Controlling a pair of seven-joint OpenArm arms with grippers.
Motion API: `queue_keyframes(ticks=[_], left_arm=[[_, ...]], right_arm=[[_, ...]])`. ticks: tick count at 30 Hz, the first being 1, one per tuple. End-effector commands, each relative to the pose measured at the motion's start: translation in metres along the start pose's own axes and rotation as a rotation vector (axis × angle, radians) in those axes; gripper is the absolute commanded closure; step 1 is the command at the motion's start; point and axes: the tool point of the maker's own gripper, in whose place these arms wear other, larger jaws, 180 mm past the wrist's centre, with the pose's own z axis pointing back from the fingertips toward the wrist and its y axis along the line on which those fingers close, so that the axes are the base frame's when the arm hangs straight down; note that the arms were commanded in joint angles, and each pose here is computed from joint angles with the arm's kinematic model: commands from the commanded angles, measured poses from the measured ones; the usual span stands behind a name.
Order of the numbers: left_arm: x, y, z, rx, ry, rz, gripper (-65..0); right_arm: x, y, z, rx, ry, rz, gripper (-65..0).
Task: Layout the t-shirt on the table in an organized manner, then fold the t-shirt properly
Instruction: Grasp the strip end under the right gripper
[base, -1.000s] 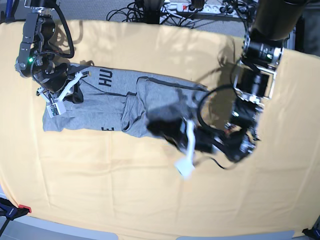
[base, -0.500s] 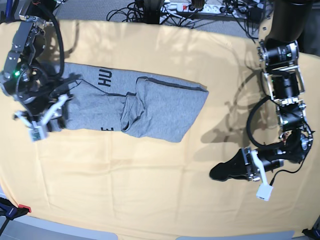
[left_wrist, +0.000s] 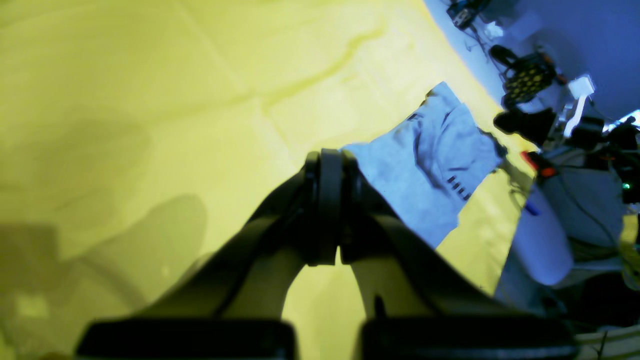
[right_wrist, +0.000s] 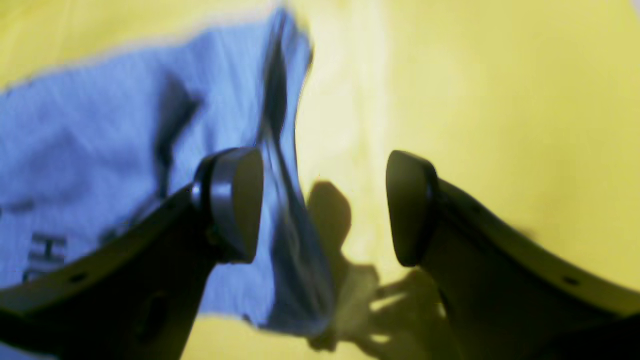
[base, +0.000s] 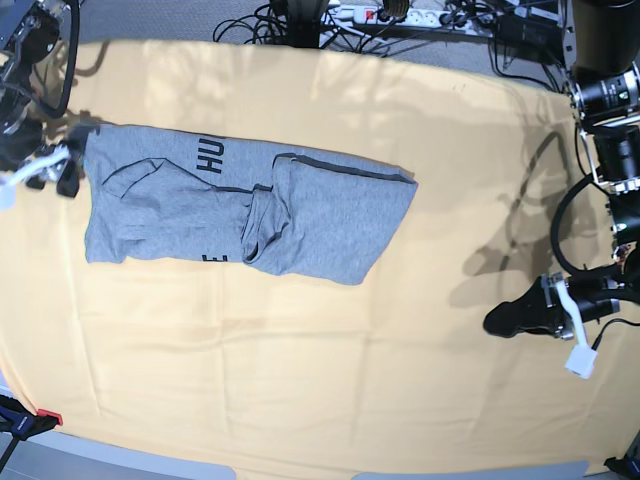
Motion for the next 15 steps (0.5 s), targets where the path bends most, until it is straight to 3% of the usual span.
queue_keyframes(ticks=[1,15], left_arm=[[0.025,-0.004,0.012,0.007,-0.052,-0.043,0.0],[0.026,0.0,0.02,0.027,-0.046,-0.05,0.0]], right_arm=[[0.013,0.004,0.001,0.042,-0.049,0.005,-40.5],[-0.007,0.035,-0.04,0.366,-0.018,-0.201,-40.5]])
